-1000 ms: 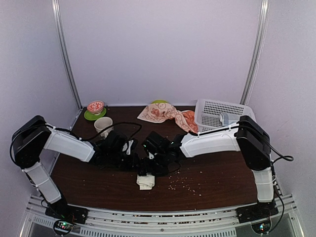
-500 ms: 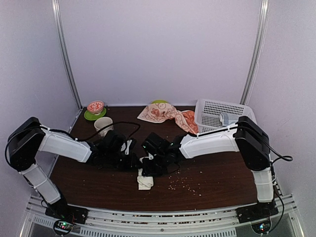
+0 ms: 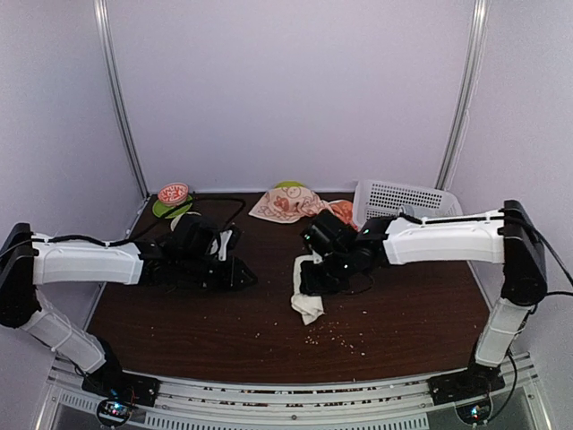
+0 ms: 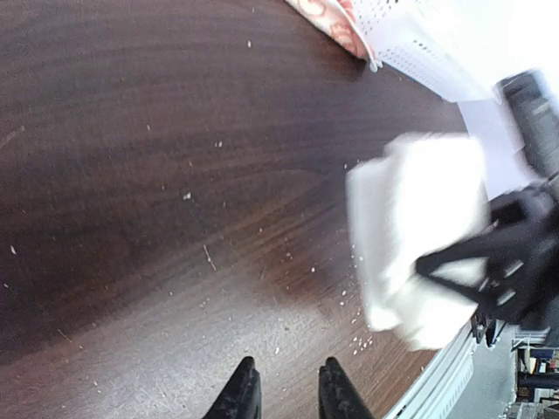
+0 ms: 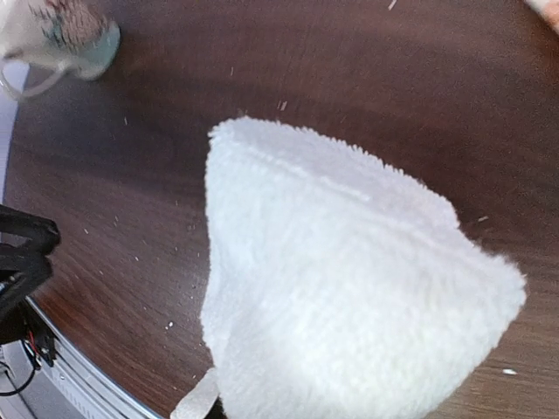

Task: Roll the towels
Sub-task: Pick up the towel from the center of the board, then move the bin to the corner of the board.

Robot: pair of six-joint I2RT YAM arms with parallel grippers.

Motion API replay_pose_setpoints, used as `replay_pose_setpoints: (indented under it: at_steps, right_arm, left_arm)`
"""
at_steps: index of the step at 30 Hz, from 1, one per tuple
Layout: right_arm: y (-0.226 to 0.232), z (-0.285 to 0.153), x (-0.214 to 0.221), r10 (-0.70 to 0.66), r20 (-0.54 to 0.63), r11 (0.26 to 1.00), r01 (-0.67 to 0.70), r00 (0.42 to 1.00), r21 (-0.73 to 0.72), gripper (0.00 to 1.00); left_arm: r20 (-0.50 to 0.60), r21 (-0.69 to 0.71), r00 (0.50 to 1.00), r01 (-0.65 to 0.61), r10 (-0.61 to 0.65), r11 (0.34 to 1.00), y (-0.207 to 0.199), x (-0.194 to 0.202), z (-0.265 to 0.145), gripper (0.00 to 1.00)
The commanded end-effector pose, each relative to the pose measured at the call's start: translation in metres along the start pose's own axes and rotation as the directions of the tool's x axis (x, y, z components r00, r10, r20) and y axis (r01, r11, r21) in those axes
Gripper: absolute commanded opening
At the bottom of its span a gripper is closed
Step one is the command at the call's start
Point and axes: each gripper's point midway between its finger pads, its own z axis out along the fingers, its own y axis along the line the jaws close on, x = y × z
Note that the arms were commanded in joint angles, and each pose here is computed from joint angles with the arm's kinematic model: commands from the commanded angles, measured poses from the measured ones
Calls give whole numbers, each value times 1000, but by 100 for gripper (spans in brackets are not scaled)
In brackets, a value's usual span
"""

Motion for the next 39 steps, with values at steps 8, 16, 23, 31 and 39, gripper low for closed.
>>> replay_pose_setpoints:
  at_steps: [8,16,23,31,39]
  right_arm:
    - [-121,-165,-141,59,416,974,-143,907,174,0]
    - [-203,-196,-196,349,586,893,-450,732,30,0]
    - [-271,-179,-210,601,642,704,-696,477,-142,0]
    - [-324,-161,-201,687,692,471,-861,224,-189,0]
    - [-357,-124,-182,711,688,336,-929,141,-156,0]
  left_arm:
    - [42,-69,998,-52,55,996,6,-19,0,24]
    - [8,-115,999,-48,50,992,14,-19,7,24]
    - [-27,-100,999,-20,17,995,12,-18,22,24]
    - [-67,-90,998,-13,7,996,7,-25,34,24]
    - [-108,-78,994,-12,4,997,10,-36,44,23]
